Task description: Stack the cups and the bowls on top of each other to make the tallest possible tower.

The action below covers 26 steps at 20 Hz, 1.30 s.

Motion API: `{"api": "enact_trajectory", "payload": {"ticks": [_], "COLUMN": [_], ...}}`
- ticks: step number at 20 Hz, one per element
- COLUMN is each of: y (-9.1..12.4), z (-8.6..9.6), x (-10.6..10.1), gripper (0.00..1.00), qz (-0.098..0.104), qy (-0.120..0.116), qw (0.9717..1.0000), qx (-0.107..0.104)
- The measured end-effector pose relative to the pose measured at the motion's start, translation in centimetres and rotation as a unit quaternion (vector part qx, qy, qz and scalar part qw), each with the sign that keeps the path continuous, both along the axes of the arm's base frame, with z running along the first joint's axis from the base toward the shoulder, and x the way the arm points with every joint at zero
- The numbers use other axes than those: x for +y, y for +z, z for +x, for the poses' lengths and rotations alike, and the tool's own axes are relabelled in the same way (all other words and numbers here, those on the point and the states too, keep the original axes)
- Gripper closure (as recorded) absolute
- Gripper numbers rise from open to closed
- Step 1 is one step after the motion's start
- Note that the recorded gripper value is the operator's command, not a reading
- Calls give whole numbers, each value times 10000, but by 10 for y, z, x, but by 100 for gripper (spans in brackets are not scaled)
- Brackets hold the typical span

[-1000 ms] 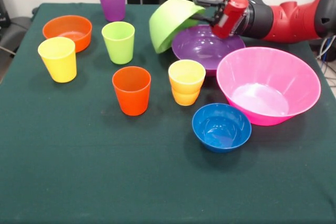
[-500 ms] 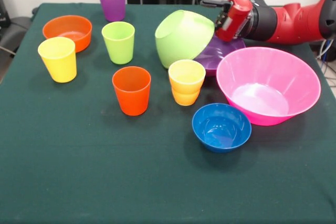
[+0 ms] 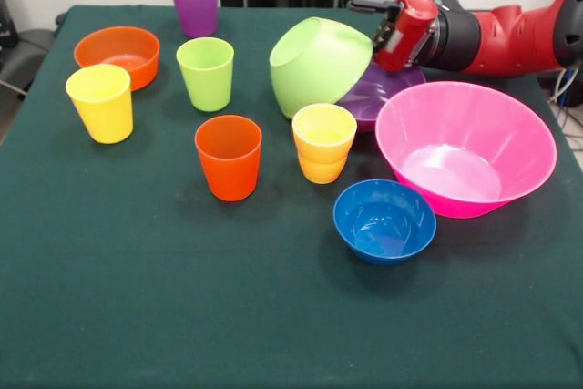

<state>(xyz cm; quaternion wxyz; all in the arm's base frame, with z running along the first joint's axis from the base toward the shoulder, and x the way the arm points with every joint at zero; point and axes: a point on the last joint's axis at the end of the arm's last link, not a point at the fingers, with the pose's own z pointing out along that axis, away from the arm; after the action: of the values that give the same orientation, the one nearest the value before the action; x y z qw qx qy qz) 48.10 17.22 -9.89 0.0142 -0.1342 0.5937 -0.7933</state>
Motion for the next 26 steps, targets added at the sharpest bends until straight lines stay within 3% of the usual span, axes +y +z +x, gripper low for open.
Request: {"api": "enact_trajectory", "payload": {"ticks": [4,14,26], "y": [0,8,5], "z": [-5,-8,-15], "x": [7,22,33], "gripper": [0,0,0], "qz": [248,655,976], "qy": [-161,-383,-566], "qw": [9996,9971,9936], "qx": [20,-7,53]}}
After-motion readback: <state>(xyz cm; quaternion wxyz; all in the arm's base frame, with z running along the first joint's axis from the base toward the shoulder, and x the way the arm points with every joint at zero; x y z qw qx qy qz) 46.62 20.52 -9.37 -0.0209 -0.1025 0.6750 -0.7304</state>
